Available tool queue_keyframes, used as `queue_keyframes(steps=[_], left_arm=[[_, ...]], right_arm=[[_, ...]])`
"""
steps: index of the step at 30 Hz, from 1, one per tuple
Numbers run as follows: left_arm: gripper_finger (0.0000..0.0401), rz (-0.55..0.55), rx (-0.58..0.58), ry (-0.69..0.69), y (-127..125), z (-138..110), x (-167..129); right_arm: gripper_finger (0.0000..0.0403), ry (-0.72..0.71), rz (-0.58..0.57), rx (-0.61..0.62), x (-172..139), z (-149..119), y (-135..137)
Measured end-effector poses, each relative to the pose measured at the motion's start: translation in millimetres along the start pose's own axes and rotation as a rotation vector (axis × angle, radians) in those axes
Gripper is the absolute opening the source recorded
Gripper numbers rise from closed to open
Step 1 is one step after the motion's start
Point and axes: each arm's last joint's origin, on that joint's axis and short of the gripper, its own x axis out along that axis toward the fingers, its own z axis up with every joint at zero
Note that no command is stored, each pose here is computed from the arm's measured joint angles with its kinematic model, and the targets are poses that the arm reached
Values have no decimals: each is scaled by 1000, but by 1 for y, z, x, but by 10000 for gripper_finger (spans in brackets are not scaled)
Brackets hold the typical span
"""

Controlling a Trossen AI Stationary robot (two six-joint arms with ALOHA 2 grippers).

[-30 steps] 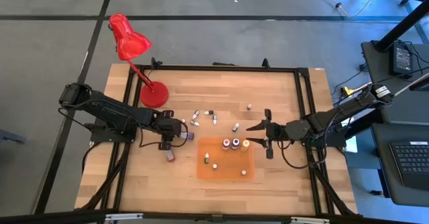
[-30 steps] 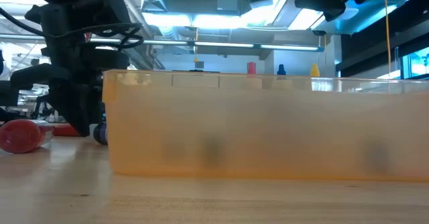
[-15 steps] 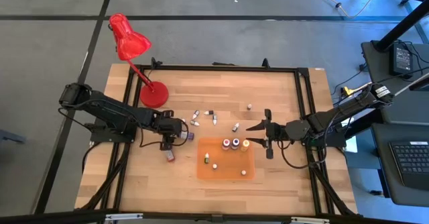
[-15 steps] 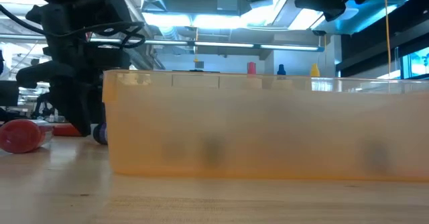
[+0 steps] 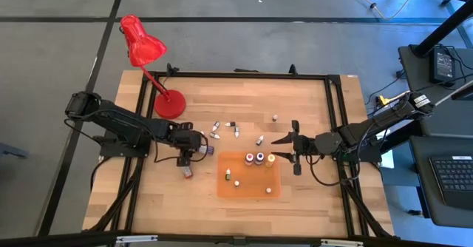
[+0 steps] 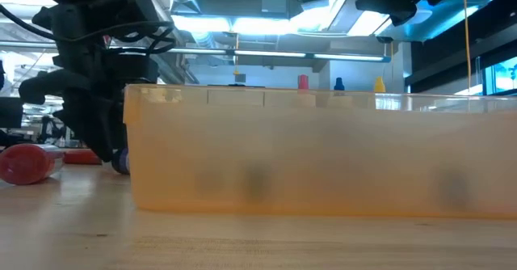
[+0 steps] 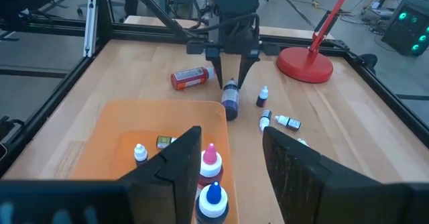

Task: Pick & Place food coloring
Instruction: Put the big purple food coloring bottle into the orange bin

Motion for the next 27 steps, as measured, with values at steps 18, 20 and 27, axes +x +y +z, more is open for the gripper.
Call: queue_keyframes(steps=[18,20,27], left_arm=[[118,13,7,60,-1,-1,10],[118,16,8,67,-1,4,5],[118,181,128,171,-5,28,-34]], right_arm=[[163,22,-2,-10,0,-2,0],[163,23,-2,-10,0,-2,0],[163,24,-3,43,0,-2,0]])
